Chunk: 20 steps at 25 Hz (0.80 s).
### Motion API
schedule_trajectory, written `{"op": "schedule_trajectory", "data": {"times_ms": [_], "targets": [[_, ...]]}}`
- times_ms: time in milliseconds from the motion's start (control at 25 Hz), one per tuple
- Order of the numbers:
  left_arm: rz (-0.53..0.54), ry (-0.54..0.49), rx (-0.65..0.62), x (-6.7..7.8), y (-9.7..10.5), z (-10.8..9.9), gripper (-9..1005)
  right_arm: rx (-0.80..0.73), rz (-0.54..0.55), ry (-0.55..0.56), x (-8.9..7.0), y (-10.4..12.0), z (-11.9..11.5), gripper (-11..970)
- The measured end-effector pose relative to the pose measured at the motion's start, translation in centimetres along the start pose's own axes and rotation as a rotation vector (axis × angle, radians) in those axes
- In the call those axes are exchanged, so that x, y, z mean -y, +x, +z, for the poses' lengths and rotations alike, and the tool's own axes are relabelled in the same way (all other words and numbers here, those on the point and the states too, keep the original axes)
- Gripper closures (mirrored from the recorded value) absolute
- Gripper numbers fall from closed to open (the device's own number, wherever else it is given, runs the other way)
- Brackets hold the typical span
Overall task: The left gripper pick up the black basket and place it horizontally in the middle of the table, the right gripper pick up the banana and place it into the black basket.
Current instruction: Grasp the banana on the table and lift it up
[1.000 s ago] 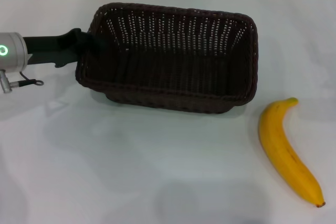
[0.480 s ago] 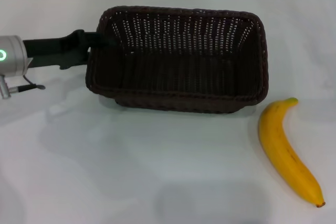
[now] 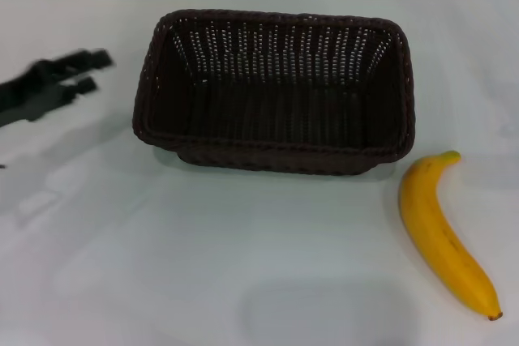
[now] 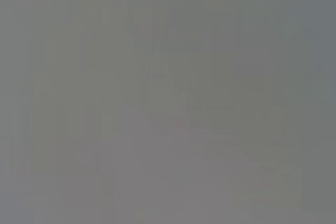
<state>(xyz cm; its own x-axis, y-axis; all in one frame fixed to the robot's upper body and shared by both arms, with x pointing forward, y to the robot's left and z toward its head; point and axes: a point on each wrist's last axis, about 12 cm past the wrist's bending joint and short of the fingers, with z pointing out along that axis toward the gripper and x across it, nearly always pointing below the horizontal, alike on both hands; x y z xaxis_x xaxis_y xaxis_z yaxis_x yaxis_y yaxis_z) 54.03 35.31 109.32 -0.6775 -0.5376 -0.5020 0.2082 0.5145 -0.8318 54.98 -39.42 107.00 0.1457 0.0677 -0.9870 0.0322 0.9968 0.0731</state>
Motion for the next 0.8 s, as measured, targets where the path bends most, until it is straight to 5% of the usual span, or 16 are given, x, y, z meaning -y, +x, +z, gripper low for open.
{"op": "schedule_trajectory", "data": {"times_ms": [240, 520, 640, 800], "targets": [[0.18, 0.061, 0.395, -1.6, 1.8, -4.8, 274, 0.043, 0.21, 0.015, 1.3, -0.8, -0.8, 168], [0.303, -0.093, 0.691, -4.0, 5.4, -7.0, 273, -0.024, 0.555, -0.156, 4.6, -3.3, -1.8, 168], [0.356, -0.185, 0.792, -4.6, 6.5, -7.1, 272, -0.107, 0.56, -0.311, 4.9, -5.3, -1.5, 168], [0.444, -0.313, 0.892, -5.0, 7.2, -6.8, 273, -0.307, 0.44, -0.513, 4.2, -8.5, -0.7, 170]]}}
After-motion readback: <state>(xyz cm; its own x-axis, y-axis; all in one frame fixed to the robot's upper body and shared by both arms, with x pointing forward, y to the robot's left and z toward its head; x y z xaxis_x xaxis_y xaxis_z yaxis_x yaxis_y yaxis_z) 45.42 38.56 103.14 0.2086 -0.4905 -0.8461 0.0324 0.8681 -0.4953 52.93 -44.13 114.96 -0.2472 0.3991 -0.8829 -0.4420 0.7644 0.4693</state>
